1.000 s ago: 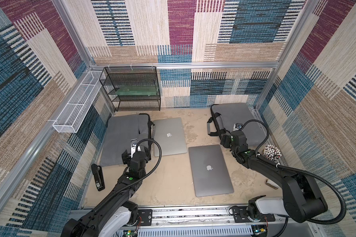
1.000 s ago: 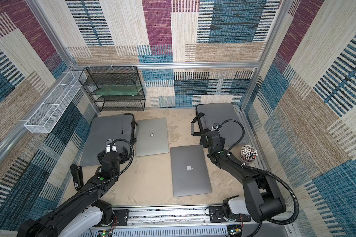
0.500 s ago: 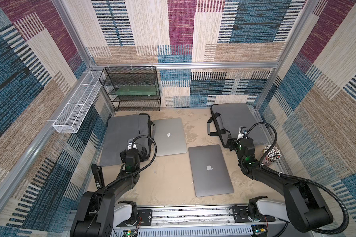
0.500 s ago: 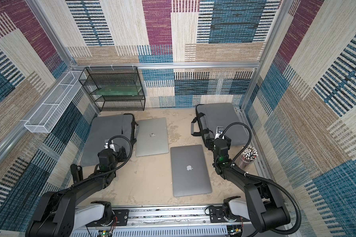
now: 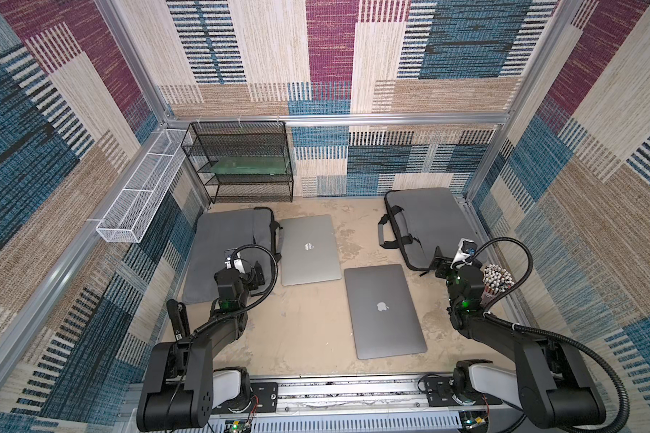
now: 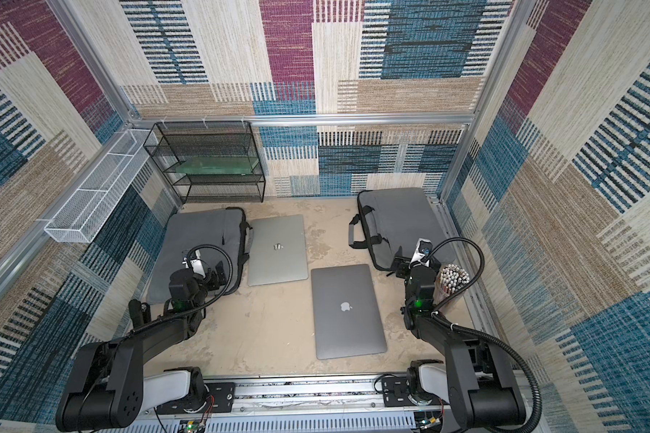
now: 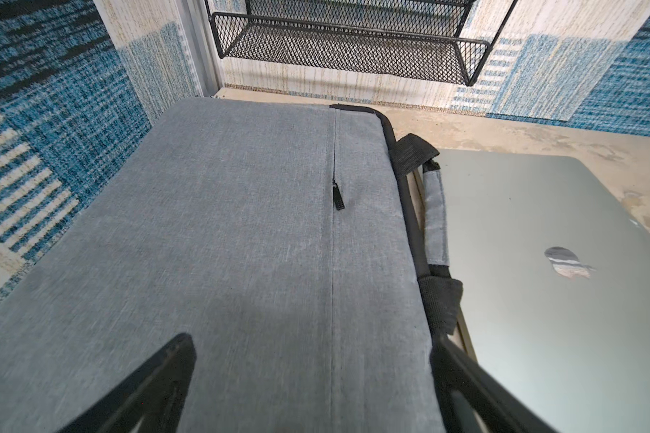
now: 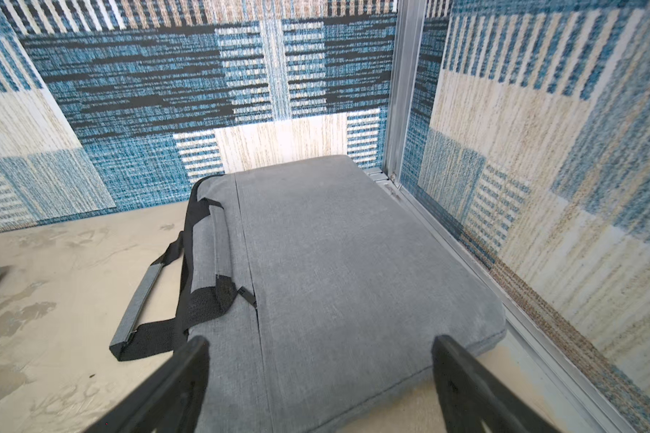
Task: Open the zippered laptop bag and take out the laptop
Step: Reset both arms
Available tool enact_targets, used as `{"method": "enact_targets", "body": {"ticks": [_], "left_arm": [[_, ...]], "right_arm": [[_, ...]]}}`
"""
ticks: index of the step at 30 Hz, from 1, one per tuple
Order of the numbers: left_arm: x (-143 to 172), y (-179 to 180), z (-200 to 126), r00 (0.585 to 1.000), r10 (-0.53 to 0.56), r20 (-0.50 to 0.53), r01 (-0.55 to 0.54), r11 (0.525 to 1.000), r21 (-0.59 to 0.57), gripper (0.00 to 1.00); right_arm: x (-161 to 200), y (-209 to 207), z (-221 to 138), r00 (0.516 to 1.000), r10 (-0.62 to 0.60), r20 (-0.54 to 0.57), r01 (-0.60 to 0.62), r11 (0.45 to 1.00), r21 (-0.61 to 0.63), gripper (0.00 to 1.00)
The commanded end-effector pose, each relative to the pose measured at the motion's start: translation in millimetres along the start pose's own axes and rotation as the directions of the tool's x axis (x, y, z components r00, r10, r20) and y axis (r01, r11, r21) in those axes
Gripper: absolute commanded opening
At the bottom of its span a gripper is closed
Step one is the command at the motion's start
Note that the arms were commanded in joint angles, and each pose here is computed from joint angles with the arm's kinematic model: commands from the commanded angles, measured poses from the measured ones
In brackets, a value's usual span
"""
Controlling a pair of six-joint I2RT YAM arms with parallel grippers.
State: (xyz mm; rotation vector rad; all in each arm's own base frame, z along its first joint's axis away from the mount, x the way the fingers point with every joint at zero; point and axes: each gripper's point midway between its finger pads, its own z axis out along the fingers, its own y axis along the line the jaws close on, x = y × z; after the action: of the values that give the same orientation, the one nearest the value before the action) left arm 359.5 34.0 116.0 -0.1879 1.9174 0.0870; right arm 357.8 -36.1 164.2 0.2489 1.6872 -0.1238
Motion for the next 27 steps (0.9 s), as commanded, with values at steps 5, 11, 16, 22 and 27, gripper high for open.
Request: {"method": "enact_targets", "body": {"ticks": [5, 11, 16, 22, 27], "left_arm": [[-11.6, -2.2, 13.6, 0.999, -0.008, 0.051, 0.006, 0.999, 0.034, 1.0], [7.9, -12.0, 36.8, 1.0, 0.009, 0.018, -0.011, 0.995, 0.099, 0.99], [11.6, -35.4, 44.7, 0.996, 0.073, -0.05, -0.059, 0.972, 0.228, 0.99], [11.7, -37.6, 44.1, 0.995, 0.077, -0.058, -0.061, 0.969, 0.241, 0.99], [11.4, -37.6, 43.6, 0.995, 0.078, -0.055, -0.062, 0.968, 0.241, 0.99]], "right_arm": [[-8.8, 7.1, 2.6, 0.997, 0.034, 0.062, -0.029, 0.996, -0.082, 0.95], [3.6, 14.5, 5.4, 0.999, 0.014, 0.041, -0.009, 0.993, -0.121, 0.95], [7.8, 16.5, 5.6, 0.999, 0.007, 0.051, 0.0, 0.991, -0.135, 0.95], [21.0, 20.3, 15.0, 1.0, -0.01, 0.019, 0.012, 0.989, -0.149, 0.95], [25.4, 18.6, 29.6, 0.999, -0.01, -0.031, 0.007, 0.994, -0.111, 0.95]]}}
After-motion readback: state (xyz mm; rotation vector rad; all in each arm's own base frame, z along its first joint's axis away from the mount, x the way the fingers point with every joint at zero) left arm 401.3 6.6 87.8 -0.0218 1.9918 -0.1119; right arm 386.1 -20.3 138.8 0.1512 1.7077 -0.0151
